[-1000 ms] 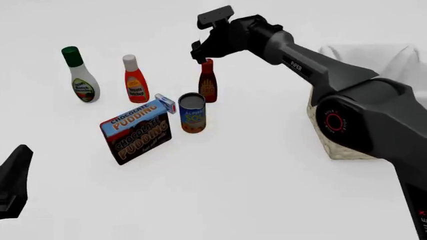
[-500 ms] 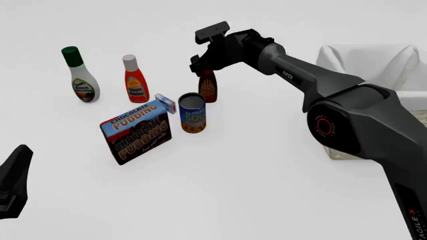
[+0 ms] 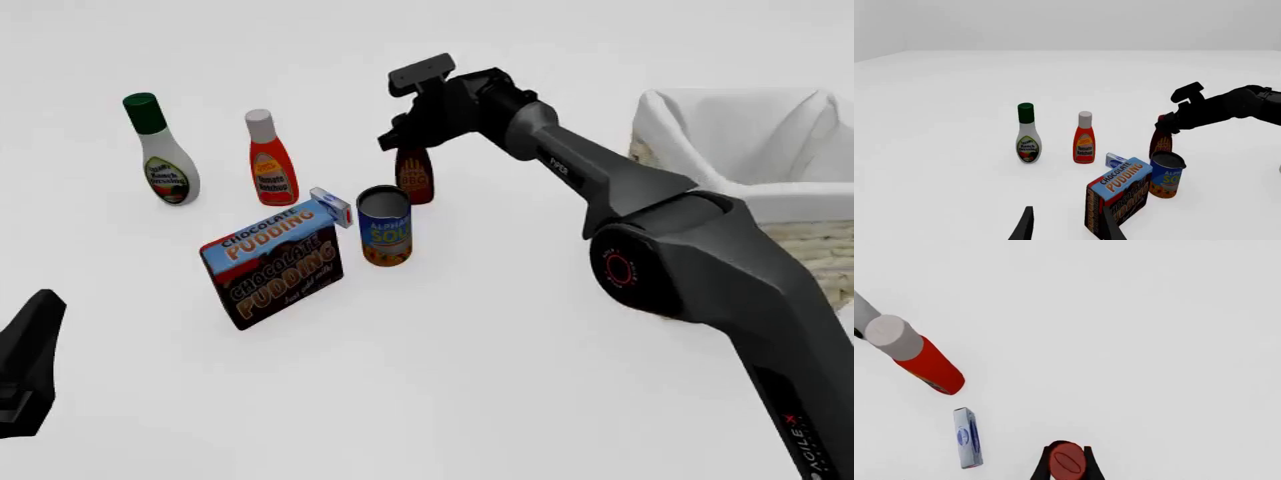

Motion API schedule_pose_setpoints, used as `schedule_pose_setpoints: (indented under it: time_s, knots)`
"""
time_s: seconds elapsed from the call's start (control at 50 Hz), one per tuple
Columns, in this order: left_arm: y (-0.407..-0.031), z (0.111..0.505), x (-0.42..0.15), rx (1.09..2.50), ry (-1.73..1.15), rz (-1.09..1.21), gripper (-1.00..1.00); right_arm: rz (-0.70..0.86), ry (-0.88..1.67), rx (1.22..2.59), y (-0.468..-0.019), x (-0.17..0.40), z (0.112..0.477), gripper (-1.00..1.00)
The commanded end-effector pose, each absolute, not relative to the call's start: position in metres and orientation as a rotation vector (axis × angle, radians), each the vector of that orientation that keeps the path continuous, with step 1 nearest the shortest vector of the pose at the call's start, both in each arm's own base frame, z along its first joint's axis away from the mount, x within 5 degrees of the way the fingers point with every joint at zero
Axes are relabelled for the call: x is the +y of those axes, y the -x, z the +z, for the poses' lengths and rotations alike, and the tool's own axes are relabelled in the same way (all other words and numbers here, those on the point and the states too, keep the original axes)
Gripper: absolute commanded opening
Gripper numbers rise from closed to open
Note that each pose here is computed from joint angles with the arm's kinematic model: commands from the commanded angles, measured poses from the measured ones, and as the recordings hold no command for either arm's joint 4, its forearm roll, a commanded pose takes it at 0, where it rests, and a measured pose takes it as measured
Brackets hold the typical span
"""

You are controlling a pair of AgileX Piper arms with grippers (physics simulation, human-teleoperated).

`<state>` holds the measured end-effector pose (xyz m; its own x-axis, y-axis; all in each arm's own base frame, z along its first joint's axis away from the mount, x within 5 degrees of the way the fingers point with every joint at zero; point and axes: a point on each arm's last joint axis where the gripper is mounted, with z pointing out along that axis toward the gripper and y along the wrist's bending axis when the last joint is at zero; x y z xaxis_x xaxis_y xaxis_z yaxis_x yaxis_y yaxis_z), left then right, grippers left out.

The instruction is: Pick the bbq sauce and place it in the basket.

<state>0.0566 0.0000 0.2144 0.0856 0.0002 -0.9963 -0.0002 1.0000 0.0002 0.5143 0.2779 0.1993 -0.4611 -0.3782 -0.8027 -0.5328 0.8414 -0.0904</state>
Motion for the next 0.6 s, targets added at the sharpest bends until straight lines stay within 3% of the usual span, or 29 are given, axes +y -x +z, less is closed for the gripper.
schedule_pose_setpoints:
  time_s: [0.02, 0.24, 0.6]
  knots:
    - [-0.057, 0.214, 0.000, 1.485, 0.000, 0.000, 1.00, 0.206, 0.664, 2.108, -0.516, 0.275, 0.198, -1.00]
    - [-0.057, 0.214, 0.000, 1.485, 0.000, 0.000, 1.00, 0.200, 0.662, 2.087, -0.515, 0.270, 0.213, -1.00]
    - [-0.057, 0.214, 0.000, 1.485, 0.000, 0.000, 1.00, 0.182, 0.637, 1.998, -0.504, 0.249, 0.273, -1.00]
